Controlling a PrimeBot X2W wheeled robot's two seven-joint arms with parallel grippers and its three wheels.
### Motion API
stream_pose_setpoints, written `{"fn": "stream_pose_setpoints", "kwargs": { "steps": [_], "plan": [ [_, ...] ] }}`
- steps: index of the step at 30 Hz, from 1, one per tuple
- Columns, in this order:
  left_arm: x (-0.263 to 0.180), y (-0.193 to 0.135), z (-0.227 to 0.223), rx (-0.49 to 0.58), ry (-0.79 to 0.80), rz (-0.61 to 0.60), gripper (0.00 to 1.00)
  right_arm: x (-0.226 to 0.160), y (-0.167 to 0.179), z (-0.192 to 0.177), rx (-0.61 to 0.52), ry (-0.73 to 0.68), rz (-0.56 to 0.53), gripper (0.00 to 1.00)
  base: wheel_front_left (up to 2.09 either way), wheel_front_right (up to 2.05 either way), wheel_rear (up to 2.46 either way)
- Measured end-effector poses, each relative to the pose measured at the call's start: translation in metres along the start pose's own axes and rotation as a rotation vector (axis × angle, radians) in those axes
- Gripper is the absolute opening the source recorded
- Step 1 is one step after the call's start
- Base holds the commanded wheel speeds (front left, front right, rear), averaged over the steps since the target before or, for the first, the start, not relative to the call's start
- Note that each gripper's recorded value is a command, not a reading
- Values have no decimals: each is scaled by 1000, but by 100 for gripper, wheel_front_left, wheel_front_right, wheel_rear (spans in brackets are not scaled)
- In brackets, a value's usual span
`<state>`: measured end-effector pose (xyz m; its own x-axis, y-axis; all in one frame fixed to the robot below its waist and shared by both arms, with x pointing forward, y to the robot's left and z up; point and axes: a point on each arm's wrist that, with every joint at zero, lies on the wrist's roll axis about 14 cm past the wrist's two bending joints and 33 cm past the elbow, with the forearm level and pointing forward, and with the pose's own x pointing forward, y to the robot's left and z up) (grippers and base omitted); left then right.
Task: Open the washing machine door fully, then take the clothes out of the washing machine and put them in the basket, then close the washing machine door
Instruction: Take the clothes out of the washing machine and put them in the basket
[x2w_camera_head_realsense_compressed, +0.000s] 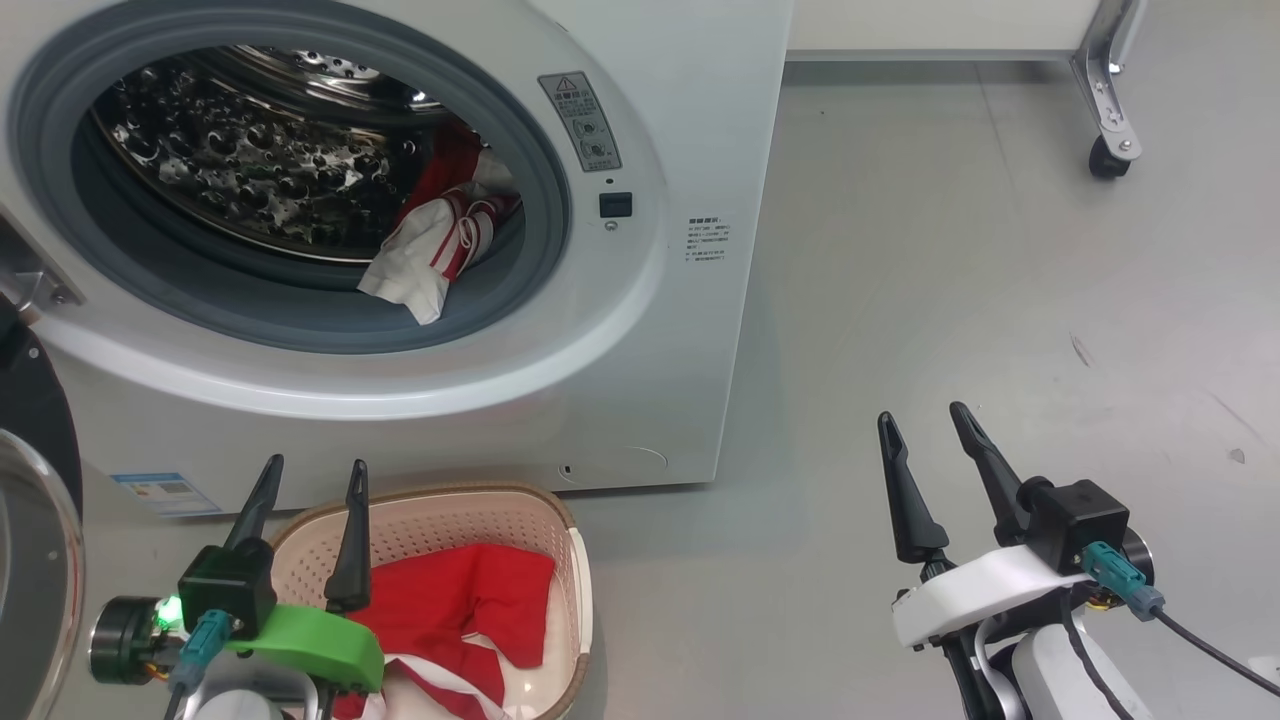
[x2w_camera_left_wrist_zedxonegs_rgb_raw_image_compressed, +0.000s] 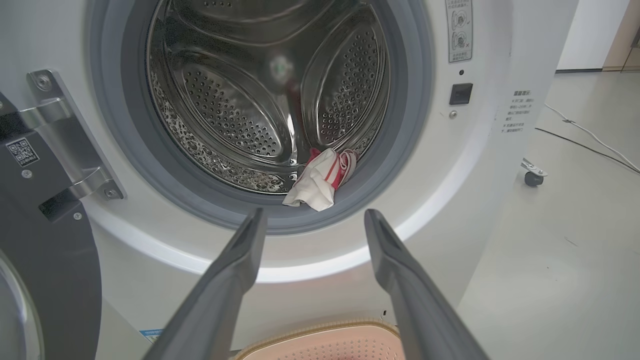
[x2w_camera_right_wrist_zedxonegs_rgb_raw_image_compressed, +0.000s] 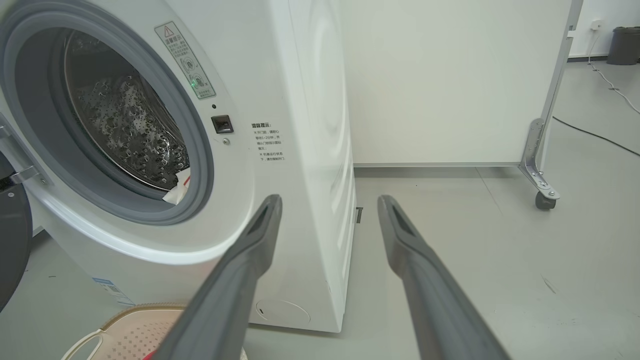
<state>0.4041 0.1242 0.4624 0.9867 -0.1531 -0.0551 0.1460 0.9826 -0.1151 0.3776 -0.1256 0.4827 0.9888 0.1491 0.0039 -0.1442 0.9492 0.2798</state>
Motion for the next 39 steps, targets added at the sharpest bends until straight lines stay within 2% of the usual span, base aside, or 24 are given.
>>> {"fn": "stream_pose_setpoints", "kwargs": {
  "steps": [18, 30, 39],
  "plan": [
    [26, 8, -31, 14, 77, 2, 100, 5, -13, -28, 3, 82, -34, 100, 0, 0, 0],
    [106, 26, -26, 33, 106, 13, 100, 20, -29, -44, 28, 121, -74, 100, 0, 0, 0],
    [168, 18, -37, 5, 170, -32, 100, 33, -42, -54, 33, 141, -98, 100, 0, 0, 0]
  ]
}}
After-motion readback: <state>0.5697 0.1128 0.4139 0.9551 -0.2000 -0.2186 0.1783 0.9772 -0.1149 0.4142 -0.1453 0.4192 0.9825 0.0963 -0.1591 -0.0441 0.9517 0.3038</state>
